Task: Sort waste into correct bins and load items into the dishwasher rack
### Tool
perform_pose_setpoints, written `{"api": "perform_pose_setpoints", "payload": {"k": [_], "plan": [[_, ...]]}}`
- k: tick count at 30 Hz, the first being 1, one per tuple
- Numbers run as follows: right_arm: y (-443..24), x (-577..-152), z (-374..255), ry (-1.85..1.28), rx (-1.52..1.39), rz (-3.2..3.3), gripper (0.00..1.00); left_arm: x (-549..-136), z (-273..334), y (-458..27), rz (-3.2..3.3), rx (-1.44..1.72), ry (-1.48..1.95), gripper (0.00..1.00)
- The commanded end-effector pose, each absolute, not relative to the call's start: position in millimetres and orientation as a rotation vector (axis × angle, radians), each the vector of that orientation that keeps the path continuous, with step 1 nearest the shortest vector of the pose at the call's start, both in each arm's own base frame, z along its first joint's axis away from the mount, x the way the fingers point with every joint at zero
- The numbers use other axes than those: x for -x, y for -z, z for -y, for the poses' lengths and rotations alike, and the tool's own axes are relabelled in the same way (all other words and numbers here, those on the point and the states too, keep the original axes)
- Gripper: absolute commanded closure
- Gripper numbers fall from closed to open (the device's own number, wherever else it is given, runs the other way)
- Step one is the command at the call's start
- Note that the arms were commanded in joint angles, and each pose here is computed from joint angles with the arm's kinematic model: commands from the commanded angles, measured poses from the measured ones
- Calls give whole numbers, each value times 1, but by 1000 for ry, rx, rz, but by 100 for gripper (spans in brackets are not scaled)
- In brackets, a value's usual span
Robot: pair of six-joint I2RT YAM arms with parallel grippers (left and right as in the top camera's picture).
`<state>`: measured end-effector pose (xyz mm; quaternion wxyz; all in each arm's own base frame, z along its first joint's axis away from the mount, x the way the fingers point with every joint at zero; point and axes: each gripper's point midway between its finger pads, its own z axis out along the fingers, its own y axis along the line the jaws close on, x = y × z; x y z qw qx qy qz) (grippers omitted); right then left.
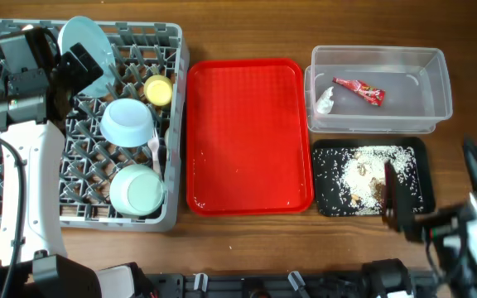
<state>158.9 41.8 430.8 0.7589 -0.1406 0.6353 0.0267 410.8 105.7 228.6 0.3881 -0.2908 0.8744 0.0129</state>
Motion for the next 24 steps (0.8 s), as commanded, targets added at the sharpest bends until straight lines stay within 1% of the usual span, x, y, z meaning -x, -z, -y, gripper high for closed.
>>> {"api": "perform_pose_setpoints", "payload": {"k": [1,5,9,14,20,22,24], "plan": [[-400,-156,-31,15,262,-1310,0,-409,-105,-234,-2205,750,-19,0],[-381,-172,-39,18,295,-1109,0,-409,-105,-234,-2205,750,-19,0],[-340,-193,-47,-39,297,-1020,0,-409,-105,-234,-2205,750,-19,0],[-273,-220,-49,-85,295,-1164,0,-409,-105,-234,-2205,750,-19,0],[-217,-235,-53,-130,318,-1366,0,-409,-105,-234,-2205,750,-19,0],[-178,-239,-53,-155,315,-1526,0,-409,-105,-234,-2205,750,-19,0],[-177,-240,-52,-147,312,-1537,0,-409,-105,-234,-2205,750,-19,0]]}}
